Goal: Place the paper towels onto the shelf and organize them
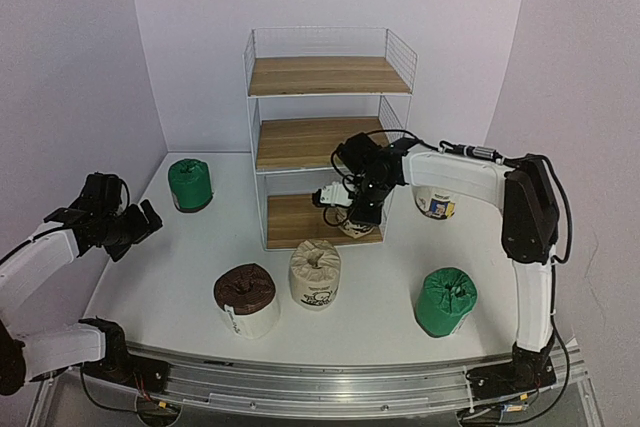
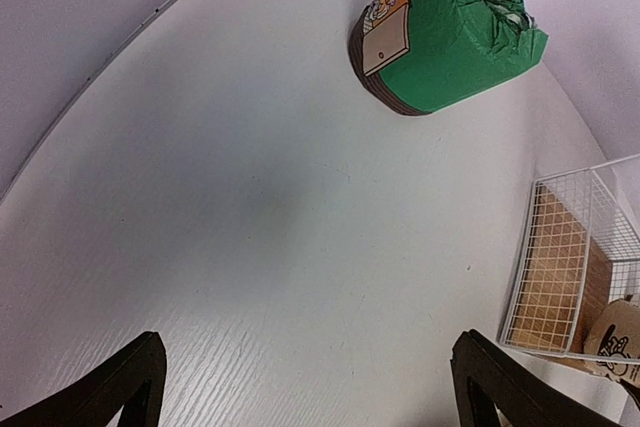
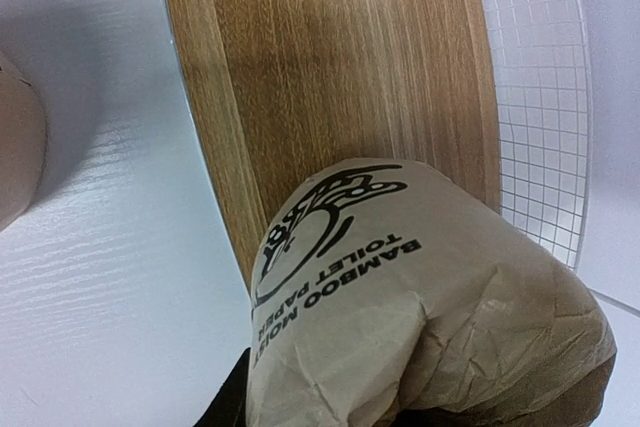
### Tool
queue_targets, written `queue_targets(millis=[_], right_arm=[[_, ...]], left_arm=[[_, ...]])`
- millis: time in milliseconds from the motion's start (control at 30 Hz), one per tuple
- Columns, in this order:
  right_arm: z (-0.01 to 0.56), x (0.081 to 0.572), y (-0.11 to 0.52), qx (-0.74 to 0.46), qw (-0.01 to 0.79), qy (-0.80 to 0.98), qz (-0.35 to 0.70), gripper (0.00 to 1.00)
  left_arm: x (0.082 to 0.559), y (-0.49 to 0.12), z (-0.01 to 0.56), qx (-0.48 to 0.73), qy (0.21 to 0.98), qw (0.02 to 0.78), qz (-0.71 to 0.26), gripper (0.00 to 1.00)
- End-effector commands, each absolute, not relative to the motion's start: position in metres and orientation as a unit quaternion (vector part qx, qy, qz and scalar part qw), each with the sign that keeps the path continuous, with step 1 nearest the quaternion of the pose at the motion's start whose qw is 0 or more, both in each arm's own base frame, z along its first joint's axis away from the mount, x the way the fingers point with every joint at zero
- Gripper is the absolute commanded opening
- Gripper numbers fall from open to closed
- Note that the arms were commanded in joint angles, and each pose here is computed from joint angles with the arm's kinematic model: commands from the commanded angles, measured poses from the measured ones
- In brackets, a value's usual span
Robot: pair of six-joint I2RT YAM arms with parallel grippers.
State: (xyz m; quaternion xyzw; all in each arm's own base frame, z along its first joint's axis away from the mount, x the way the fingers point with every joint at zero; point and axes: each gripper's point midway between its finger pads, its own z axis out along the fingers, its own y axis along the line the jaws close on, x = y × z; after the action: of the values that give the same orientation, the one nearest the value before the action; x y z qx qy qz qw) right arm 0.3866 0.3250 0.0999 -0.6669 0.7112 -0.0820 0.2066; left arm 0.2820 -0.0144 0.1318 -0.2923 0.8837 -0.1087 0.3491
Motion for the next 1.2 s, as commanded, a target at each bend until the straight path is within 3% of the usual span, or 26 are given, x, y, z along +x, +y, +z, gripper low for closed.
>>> queue_targets(millis=[0, 367, 833, 967, 1167], right_arm=[[0.113, 0.398, 0.334, -0.668, 0.233, 0.702, -0.083, 0.3], [0.104, 0.407, 0.33, -0.668, 0.224, 0.704, -0.092, 0.36], [0.122, 0.415, 0.327, -0.658, 0.243, 0.704, -0.111, 0.56], [0.132, 0.416, 0.327, -0.655, 0.252, 0.704, -0.113, 0.77], [0.147, 0.414, 0.325, -0.65, 0.266, 0.702, -0.114, 0.83]], left_arm=[[0.286, -0.011, 0.148, -0.298, 0.874, 0.368, -0.107, 1.0], [0.285, -0.011, 0.148, -0.3, 0.873, 0.369, -0.107, 1.0], [0.285, -0.012, 0.148, -0.298, 0.873, 0.371, -0.112, 1.0], [0.285, -0.013, 0.149, -0.297, 0.872, 0.373, -0.115, 1.0], [0.285, -0.015, 0.15, -0.294, 0.871, 0.374, -0.122, 1.0]])
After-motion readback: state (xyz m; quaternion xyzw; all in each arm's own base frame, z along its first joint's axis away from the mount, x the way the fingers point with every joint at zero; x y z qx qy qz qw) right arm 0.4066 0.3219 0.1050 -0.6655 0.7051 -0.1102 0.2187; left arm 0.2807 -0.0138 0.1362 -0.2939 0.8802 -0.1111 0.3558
